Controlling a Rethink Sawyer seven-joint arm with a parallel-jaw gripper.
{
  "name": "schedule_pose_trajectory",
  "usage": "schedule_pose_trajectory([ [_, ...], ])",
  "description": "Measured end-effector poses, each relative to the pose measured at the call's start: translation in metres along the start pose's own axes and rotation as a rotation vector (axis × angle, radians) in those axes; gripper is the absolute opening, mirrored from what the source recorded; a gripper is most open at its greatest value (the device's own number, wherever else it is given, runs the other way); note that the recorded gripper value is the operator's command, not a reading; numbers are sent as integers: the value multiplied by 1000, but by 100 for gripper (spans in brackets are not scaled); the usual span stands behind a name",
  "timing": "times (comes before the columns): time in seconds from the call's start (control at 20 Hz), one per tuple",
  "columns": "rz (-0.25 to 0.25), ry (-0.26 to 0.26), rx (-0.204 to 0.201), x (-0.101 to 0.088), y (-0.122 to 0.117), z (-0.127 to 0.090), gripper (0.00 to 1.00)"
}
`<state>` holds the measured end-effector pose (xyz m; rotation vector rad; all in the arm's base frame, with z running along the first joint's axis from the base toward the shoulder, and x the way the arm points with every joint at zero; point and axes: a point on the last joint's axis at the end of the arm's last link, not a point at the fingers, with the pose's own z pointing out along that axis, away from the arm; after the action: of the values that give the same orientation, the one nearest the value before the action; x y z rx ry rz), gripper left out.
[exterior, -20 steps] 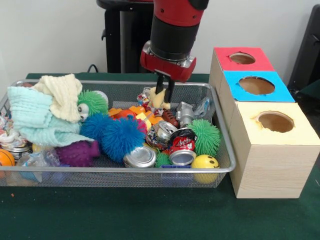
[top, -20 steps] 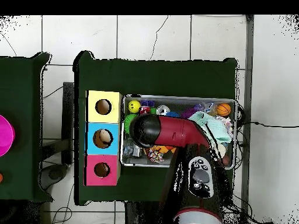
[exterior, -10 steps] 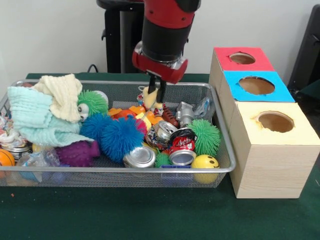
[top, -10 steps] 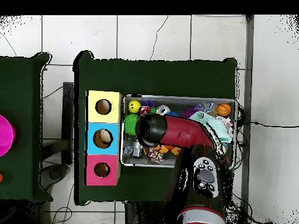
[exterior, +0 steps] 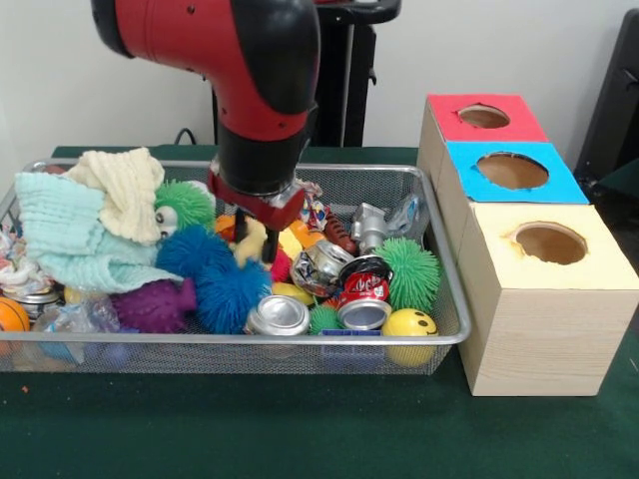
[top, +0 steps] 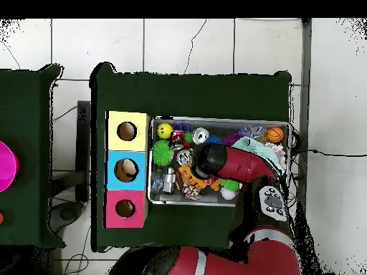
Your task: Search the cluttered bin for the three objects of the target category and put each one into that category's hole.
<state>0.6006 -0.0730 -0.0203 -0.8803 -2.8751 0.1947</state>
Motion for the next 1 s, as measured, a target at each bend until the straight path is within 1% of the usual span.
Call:
schedule_pose_trajectory([
  [0.2, 0, -19, -6, -4, 1, 8, 100],
  [0.6, -11, -26, -6, -5, 8, 9, 100],
  [1.0, -12, -30, -6, -8, 9, 12, 100],
])
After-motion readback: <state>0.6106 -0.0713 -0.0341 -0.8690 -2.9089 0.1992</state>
